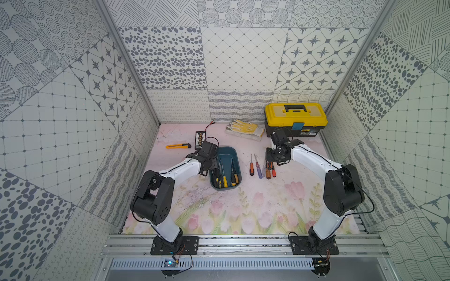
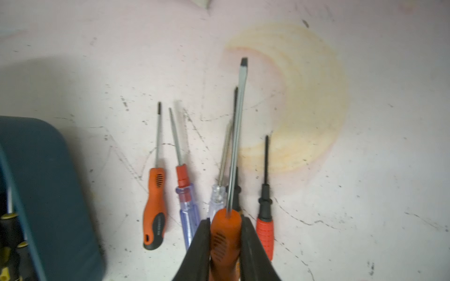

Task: Take out the screwdriver from the storage box
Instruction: Place the screwdriver at the center of the board.

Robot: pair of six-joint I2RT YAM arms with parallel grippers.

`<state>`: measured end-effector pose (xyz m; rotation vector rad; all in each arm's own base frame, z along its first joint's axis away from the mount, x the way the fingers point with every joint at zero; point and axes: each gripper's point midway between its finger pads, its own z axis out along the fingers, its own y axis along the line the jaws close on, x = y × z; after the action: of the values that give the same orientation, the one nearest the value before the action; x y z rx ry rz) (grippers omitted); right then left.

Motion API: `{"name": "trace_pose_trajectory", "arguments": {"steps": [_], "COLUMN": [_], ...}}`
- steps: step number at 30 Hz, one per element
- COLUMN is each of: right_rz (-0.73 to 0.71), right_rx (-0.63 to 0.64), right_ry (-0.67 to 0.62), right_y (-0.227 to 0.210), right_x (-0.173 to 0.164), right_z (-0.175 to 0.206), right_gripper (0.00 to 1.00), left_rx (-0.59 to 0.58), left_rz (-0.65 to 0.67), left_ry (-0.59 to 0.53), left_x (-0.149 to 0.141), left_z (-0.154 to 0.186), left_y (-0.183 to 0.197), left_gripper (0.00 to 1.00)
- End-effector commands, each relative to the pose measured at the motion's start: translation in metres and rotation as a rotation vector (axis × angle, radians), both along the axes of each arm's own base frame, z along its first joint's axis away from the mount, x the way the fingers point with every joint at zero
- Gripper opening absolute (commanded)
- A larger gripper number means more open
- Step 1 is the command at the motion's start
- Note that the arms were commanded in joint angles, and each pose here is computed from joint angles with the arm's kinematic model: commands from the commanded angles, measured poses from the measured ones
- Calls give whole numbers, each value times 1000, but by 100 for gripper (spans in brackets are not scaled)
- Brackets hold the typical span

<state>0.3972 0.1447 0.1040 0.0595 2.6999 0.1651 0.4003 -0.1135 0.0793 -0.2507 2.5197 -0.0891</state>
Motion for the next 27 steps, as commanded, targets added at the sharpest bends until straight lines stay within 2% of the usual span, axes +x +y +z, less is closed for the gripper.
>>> {"name": "trace_pose_trajectory", "arguments": {"steps": [1, 6, 14, 21, 27], "right_rz": [16, 8, 16, 40, 59], "right_rx": [-67, -154, -211, -210, -137], "right_ry": [13, 68, 130, 152, 168], "right_y": [-16, -36, -48, -45, -30], "right_x": [-3, -5, 0, 4, 5], "right_z": [-5, -27, -56, -67, -74], "right_gripper": [0, 0, 0, 0, 0], "left_rx": [11, 12, 12, 12, 16], "left_rz": [9, 10, 10, 10, 13], "left_ry": [-79, -79, -81, -80, -78], "left_x": [15, 15, 14, 15, 14], "left_z": [14, 15, 17, 16, 15], "left_y": [2, 2, 3, 2, 4], "left_gripper": [0, 0, 0, 0, 0]}}
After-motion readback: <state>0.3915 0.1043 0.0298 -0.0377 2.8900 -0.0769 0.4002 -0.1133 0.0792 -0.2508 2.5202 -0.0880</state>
